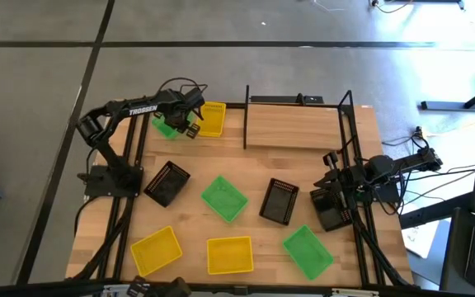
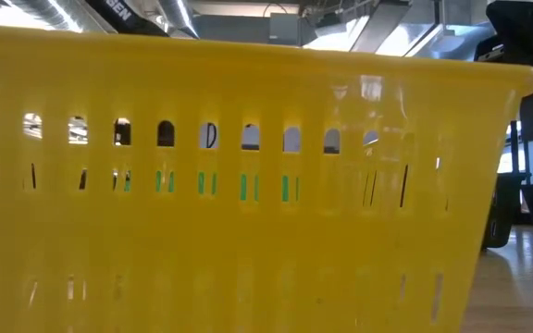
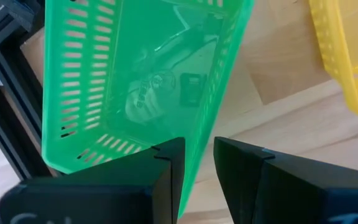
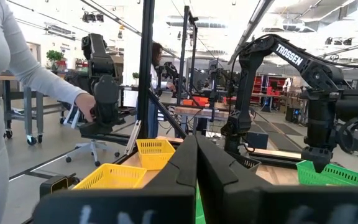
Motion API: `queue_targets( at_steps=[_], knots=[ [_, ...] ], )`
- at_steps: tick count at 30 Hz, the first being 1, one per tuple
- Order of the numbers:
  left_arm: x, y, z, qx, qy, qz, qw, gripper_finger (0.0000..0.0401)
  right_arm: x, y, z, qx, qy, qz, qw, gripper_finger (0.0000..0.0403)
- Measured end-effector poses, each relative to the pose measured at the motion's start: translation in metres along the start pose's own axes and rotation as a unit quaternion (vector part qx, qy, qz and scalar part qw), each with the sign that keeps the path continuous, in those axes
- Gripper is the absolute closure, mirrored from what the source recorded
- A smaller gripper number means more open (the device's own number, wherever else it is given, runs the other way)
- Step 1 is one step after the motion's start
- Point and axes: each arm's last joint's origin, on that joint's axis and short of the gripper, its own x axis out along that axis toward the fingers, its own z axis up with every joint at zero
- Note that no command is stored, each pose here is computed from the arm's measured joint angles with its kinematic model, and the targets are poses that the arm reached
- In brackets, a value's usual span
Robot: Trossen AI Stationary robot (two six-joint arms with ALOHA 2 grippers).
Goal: Stack baskets on shelf by color
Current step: Put the top green bin onto the shelf
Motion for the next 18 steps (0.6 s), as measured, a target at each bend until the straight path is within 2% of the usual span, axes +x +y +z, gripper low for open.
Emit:
queue_targets(
  at_steps=[15, 18],
  knots=[
    [0.0001, -0.0007, 0.003, -0.008, -0.014, -0.006, 1.0, 0.0323, 0.0, 0.0, 0.0, -0.004, 0.0, 0.0, 1.0, 0.0402],
    [0.0001, -0.0008, 0.0032, -0.009, -0.015, -0.007, 1.0, 0.0323, -0.0001, -0.0014, -0.0006, -0.016, 0.005, -0.024, 1.0, 0.0402]
  ],
)
